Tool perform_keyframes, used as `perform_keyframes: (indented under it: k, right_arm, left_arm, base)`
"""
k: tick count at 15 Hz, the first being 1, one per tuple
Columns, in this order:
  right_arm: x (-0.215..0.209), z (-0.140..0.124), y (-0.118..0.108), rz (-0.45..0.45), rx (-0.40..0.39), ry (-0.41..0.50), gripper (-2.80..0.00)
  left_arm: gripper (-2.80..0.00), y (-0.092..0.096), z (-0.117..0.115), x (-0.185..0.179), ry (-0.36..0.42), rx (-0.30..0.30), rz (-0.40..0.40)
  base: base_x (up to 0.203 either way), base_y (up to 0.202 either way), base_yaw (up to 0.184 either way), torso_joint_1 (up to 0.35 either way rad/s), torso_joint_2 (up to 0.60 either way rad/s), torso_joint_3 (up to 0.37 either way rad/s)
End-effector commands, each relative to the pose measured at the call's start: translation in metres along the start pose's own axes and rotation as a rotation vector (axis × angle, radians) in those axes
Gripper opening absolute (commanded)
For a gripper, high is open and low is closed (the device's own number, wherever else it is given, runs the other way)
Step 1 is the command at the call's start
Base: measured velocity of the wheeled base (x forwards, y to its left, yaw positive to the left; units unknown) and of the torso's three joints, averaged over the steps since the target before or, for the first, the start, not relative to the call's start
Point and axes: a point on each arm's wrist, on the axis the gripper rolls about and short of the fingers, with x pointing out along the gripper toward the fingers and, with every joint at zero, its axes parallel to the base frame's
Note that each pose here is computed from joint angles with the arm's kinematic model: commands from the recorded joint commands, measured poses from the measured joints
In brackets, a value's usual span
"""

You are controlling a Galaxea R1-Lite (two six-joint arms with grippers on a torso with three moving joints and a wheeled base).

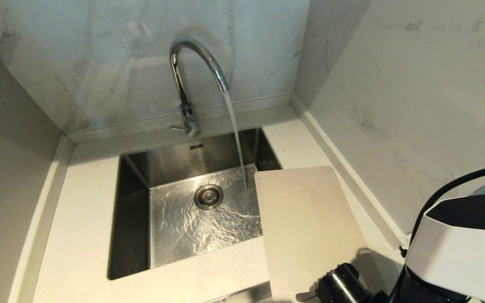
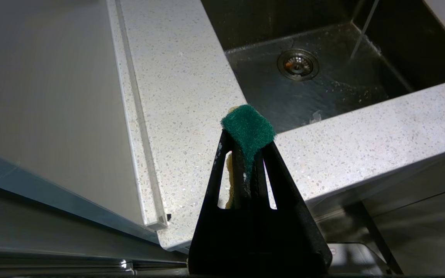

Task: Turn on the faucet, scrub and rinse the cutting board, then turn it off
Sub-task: Pick up the cutting board

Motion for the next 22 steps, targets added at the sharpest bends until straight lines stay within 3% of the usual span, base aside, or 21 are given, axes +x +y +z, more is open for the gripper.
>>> perform_keyframes:
  k: [1,16,17,22]
  right_arm:
    - [0.0055,0.0011,0.0002,0.015,-0.011,0.006,0.00]
    - [0.0097,0.0033,-0.0001,0.009,-0.020,0.041,0.00]
    - [0.0097,0.0030,0.0002,0.005,-0.020,0.045,-2.80]
    - [0.0094,0.0028,-0.0001,-0.002,-0.019,0.057,-2.80]
  left_arm:
    - [-2.80,0.0000,-0.0004,0.0002,0.003,0.000,0.000]
    - [-2.80,0.0000,-0.0004,0.0002,0.003,0.000,0.000]
    - [-2.80,0.0000,-0.0004,0.0002,0.003,0.000,0.000]
    - [-2.80,0.0000,-0.0004,0.0002,0.003,0.000,0.000]
  base:
    - [0.000,0.000,0.000,0.000,0.00,0.000]
    - [0.000,0.000,0.000,0.000,0.00,0.000]
    - [0.000,0.000,0.000,0.000,0.00,0.000]
    - [0.000,0.000,0.000,0.000,0.00,0.000]
